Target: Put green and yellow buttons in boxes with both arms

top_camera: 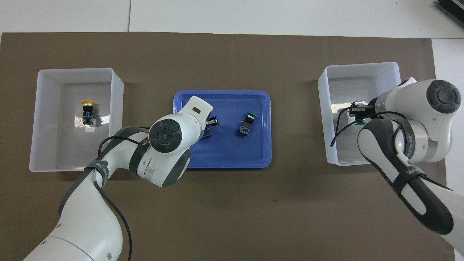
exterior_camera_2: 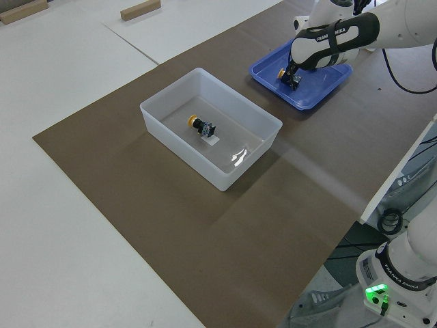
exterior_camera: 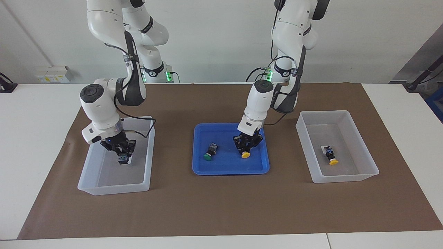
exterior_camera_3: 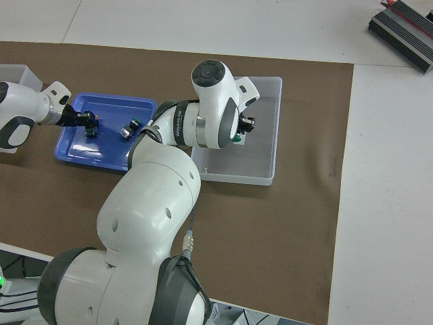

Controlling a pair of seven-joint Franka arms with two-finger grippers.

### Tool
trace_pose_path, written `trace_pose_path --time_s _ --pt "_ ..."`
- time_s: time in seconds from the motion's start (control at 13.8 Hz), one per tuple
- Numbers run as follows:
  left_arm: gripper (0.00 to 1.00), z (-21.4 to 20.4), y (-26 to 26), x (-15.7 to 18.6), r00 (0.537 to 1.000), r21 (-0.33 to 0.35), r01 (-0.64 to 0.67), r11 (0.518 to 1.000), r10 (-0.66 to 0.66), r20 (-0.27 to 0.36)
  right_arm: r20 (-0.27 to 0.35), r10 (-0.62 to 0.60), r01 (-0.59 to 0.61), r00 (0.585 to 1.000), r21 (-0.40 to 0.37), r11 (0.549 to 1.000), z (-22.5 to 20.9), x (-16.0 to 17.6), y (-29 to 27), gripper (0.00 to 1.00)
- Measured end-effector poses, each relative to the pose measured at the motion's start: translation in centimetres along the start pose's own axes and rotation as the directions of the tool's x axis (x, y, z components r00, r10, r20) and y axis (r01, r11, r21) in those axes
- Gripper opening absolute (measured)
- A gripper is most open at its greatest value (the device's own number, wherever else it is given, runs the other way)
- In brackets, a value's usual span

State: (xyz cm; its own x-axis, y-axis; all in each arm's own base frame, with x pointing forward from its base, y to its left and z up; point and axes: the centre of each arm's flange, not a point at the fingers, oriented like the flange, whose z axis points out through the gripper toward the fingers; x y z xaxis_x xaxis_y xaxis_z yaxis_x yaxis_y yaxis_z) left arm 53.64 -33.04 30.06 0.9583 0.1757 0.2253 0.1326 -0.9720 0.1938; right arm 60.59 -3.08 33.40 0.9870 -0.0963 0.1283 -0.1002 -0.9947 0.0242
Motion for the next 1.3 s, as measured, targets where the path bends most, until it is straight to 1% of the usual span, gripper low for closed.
trace_pose_path --time_s 0.14,0.22,0.29,0.36,0.58,0.79,0.94,1.08,1.3 --pt "0.33 -0.3 -0.3 0.7 1.0 0.004 0.009 1.0 -0.009 -0.005 -0.008 -0.002 0.002 1.0 0.001 1.0 -0.1 0.1 0.0 0.7" --pt "0.33 -0.7 -0.5 1.5 1.0 0.005 0.019 1.0 -0.019 -0.012 -0.015 -0.009 0.009 1.0 0.004 1.0 -0.4 0.2 -0.4 0.85" --pt "0.33 -1.3 -1.0 2.7 0.999 0.008 0.035 0.999 -0.035 -0.018 -0.026 -0.016 0.017 1.0 0.007 1.0 -1.0 0.4 -1.1 0.95" --pt "0.33 -2.1 -1.6 4.3 0.998 0.013 0.056 0.998 -0.056 -0.025 -0.034 -0.019 0.02 0.999 0.009 1.0 -2.0 0.5 -1.9 1.0" --pt "0.33 -6.2 -4.3 9.6 0.993 0.048 0.113 0.992 -0.112 -0.026 -0.014 0.039 -0.039 0.999 0.014 0.999 -7.3 0.9 -6.5 1.0" --pt "0.33 -10.3 -7.6 13.2 0.995 0.098 0.096 0.991 -0.097 0.007 -0.009 0.122 -0.122 0.992 0.026 0.992 -12.3 0.6 -13.5 1.0" --pt "0.33 -12.4 -10.5 15.1 0.996 0.133 0.072 0.989 -0.078 0.044 -0.011 0.177 -0.176 0.984 0.039 0.984 -13.1 -0.4 -17.6 1.0" --pt "0.33 -13.5 -13.9 16.4 0.995 0.159 0.037 0.987 -0.051 0.081 -0.002 0.23 -0.229 0.973 0.048 0.972 -12.9 -1.9 -21.7 1.0" --pt "0.33 -14.0 -19.9 18.1 0.992 0.179 -0.027 0.984 0.004 0.127 0.0 0.305 -0.304 0.952 0.077 0.95 -11.1 -4.1 -28.2 1.0"
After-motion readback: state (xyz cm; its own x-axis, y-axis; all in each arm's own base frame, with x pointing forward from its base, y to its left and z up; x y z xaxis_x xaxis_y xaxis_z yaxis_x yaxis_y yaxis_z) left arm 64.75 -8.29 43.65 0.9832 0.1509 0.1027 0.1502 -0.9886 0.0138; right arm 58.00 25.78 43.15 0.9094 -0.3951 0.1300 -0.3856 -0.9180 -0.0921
